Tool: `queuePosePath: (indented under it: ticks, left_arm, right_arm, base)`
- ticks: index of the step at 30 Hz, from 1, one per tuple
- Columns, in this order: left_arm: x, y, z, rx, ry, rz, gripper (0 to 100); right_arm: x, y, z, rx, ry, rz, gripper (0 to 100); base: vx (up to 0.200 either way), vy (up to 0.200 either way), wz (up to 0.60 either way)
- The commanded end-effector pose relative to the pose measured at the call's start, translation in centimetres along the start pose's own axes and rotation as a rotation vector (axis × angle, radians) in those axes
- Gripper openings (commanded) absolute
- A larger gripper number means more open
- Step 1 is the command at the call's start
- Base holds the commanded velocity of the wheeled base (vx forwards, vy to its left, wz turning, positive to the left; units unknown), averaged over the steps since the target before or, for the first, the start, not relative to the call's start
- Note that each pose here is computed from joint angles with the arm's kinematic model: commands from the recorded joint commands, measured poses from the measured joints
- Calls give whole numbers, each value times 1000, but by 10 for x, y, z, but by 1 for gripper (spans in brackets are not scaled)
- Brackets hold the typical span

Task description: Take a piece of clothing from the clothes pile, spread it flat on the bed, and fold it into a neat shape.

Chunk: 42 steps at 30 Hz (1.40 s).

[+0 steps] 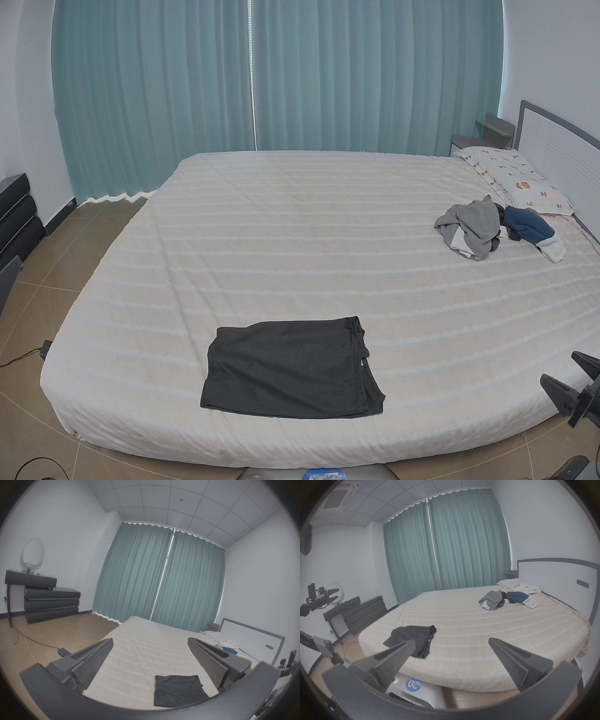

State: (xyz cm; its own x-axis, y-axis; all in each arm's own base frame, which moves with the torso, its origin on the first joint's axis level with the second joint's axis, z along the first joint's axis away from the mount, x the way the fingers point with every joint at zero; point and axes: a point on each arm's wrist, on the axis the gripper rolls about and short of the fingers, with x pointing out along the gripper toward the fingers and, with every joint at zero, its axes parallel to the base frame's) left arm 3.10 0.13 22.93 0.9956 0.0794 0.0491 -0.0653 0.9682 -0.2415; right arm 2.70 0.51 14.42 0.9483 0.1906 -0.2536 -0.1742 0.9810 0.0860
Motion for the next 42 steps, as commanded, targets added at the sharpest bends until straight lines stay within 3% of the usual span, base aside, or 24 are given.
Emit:
queuePosePath:
  ticks: [1,7,11,15,19,22,25,27,29,31,35,42]
  left_arm:
    - [-86,19,-27,133,-166,70,100]
    - [-100,24,-46,143,-124,86,100]
    - [-108,25,-53,165,-155,93,100]
    - [-109,26,-55,172,-157,106,100]
    - [-107,26,-57,178,-146,108,100]
    - [-106,26,-58,184,-140,112,100]
    - [-105,24,-52,179,-144,180,100]
    - [-103,25,-57,187,-130,176,100]
    - [-101,27,-63,191,-113,172,100]
    - [-99,29,-71,193,-98,167,100]
    - [-91,32,-85,220,-60,158,100]
    - [-69,37,-112,212,-140,142,100]
  right_arm:
    - [-82,5,-10,-121,-236,-37,100]
    - [-80,5,-11,-123,-230,-61,100]
    - [-83,3,-9,-118,-242,-133,100]
    - [-84,1,-9,-96,-244,-260,100]
    - [-91,1,-1,-97,-263,-307,100]
    - [-98,4,5,-95,-254,-339,100]
    - [-99,9,-5,-89,-174,-392,100]
    - [-101,10,-18,-95,-159,-367,100]
    - [-101,12,-32,-131,-164,-267,100]
    - [-95,12,-36,-142,-146,-222,100]
    - [-93,11,-36,-139,-164,-217,100]
    - [-64,5,-49,-142,-222,-224,100]
  base:
    - [0,0,0]
    - [0,0,0]
    - [0,0,0]
    - [0,0,0]
    - [0,0,0]
    - [0,0,0]
    - [0,0,0]
    - [0,0,0]
    - [0,0,0]
    - [0,0,0]
    - [0,0,0]
    - [0,0,0]
